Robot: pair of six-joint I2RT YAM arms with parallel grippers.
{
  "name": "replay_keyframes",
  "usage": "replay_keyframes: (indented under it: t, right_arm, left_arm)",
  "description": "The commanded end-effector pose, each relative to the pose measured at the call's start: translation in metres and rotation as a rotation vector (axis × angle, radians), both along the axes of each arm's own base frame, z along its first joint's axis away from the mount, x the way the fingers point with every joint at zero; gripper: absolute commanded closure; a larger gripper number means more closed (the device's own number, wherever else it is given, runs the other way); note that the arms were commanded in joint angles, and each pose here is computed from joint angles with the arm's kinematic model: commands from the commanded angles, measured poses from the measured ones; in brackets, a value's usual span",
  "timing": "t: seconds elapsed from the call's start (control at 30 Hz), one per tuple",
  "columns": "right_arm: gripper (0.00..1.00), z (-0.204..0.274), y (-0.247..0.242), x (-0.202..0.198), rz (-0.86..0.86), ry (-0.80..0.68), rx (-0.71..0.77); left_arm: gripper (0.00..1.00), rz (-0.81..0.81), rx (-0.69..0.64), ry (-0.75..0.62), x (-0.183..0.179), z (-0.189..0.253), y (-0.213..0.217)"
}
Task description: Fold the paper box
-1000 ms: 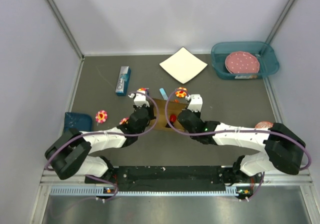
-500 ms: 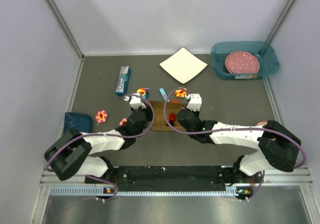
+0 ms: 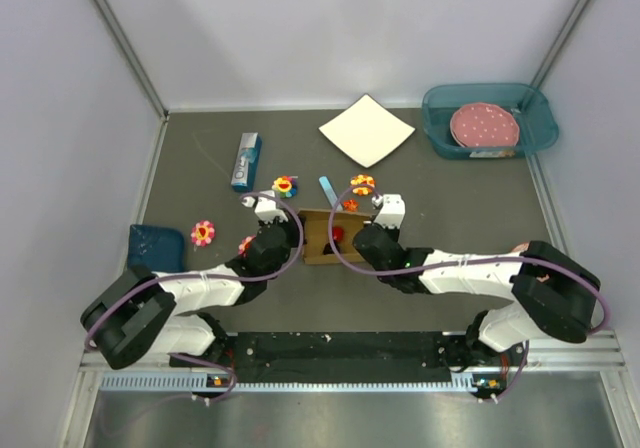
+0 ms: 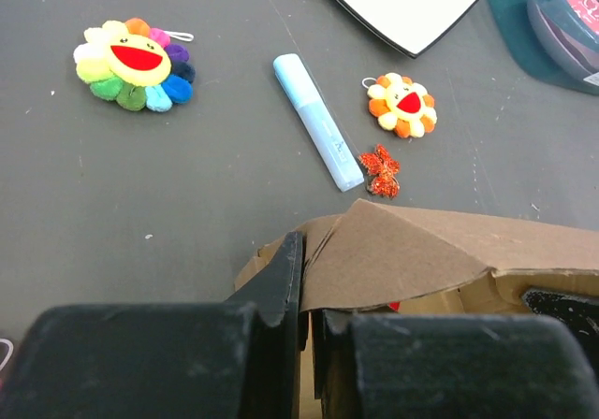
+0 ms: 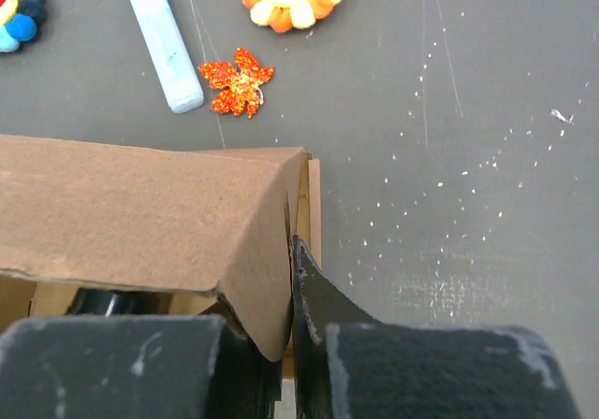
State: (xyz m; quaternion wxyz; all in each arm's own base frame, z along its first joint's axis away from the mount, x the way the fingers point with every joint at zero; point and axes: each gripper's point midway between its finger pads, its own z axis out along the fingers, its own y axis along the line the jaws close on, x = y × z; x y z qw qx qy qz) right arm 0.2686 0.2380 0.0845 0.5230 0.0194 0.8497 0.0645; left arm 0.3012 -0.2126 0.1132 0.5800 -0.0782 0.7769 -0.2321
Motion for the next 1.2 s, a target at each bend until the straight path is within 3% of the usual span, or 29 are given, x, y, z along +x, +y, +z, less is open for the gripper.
replay_keyframes:
  t: [0.0,0.3,0.6,0.83,1.17]
  right_arm:
    - [1.00,-0.036,-0.018,-0.020,0.002,0.084,-0.079]
    - [1.00,-0.038,-0.012,-0.030,0.022,0.090,-0.099]
    - [1.00,-0.034,-0.015,-0.030,0.006,0.087,-0.110]
    - [0.81,-0.011,-0.014,-0.026,-0.004,0.052,-0.100]
    - [0.65,0.028,-0.018,-0.024,0.007,-0.014,-0.055]
  left_arm:
    - [1.00,-0.029,-0.086,0.000,-0.006,0.010,-0.007]
    - [1.00,-0.085,-0.134,0.070,-0.017,-0.007,-0.019]
    - [1.00,-0.102,-0.094,0.097,-0.029,-0.030,-0.011]
    - [1.00,-0.091,-0.051,0.082,-0.029,-0.033,-0.006]
    - [1.00,-0.092,-0.013,0.081,-0.028,-0.040,-0.006]
